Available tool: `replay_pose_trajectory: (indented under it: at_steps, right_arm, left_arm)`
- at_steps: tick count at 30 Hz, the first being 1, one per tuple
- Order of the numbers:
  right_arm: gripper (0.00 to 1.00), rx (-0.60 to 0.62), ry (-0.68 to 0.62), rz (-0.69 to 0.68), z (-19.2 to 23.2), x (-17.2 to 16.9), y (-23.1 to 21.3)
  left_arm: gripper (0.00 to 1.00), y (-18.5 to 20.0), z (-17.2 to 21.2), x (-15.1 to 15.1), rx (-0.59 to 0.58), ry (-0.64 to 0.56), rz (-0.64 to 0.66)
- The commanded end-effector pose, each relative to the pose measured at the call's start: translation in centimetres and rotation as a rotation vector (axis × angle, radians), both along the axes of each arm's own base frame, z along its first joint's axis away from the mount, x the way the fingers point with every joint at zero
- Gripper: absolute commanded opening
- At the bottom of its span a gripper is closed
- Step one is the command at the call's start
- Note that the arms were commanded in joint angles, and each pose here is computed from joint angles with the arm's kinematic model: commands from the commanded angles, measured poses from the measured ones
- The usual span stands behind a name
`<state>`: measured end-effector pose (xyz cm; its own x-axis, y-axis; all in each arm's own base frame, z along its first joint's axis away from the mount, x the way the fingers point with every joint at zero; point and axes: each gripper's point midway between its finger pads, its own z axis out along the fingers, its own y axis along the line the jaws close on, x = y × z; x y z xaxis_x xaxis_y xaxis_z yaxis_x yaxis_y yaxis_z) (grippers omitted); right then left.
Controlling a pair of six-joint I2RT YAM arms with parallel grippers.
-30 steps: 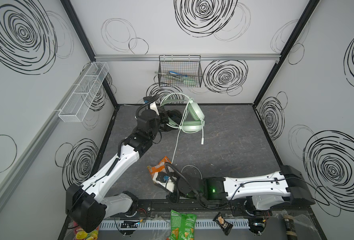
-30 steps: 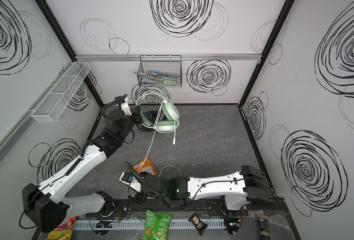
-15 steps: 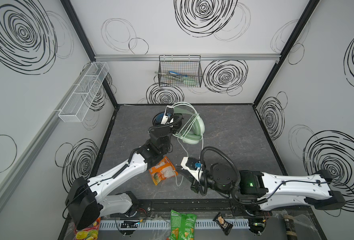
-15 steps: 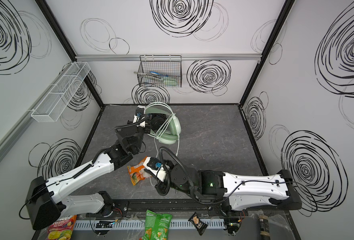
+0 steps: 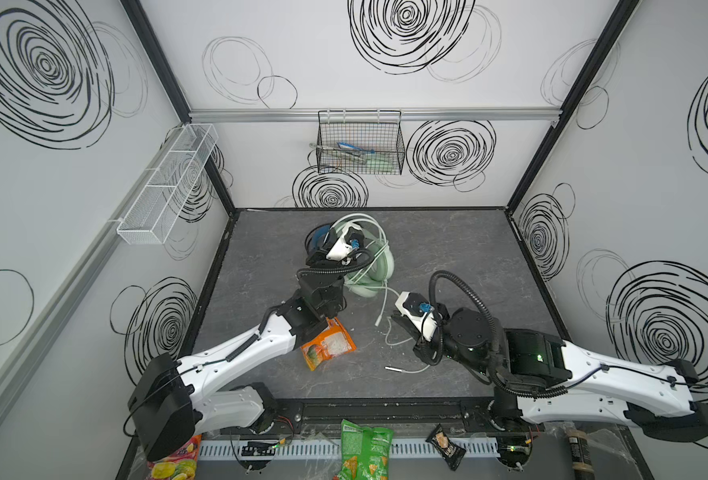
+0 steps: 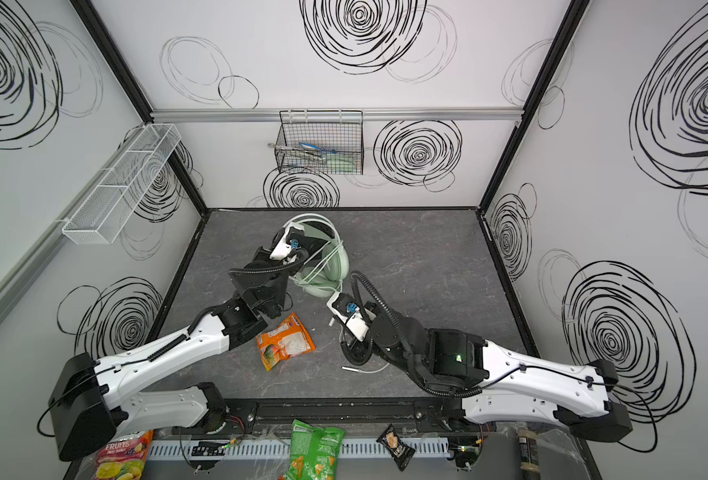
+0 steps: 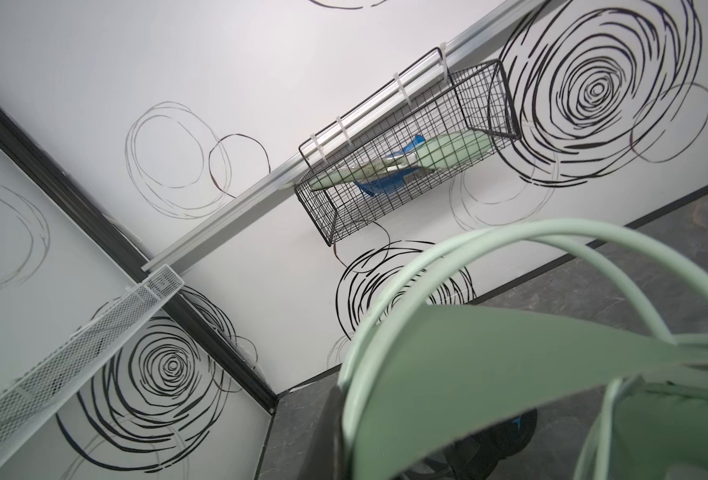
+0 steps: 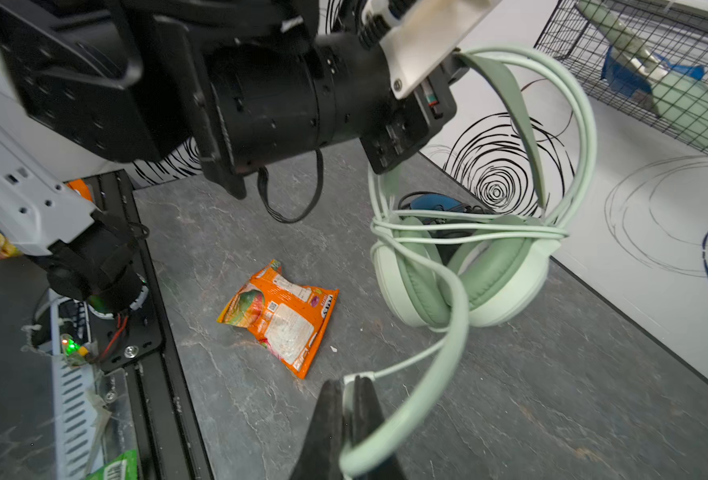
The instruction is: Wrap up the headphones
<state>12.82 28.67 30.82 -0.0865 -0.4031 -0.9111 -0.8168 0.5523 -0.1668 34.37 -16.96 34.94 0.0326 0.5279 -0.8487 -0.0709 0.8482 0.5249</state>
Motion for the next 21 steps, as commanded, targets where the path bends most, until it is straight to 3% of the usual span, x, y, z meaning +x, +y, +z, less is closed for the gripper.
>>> replay_pose_trajectory:
  at_steps: [1,6,14,21]
  right_arm:
    - [0.00,-0.082,-0.049,-0.096,0.1,1.5,-1.9]
    - [0.00,-0.092,-0.092,-0.222,1.2,3.4,-4.4]
    - [0.00,-0.001,-0.122,-0.431,4.0,7.1,-9.4]
    - [0.00,0.010,-0.145,-0.482,5.4,10.2,-10.2]
  left_arm:
    - [0.00,1.8,4.4,-1.4,-0.042,-0.126,0.051]
    - [0.00,1.9,4.2,-1.8,-0.019,-0.103,0.031]
    - [0.00,1.1,3.5,-2.5,-0.014,-0.022,-0.106]
    - [0.00,-0.4,2.7,-3.3,-0.033,0.049,-0.250]
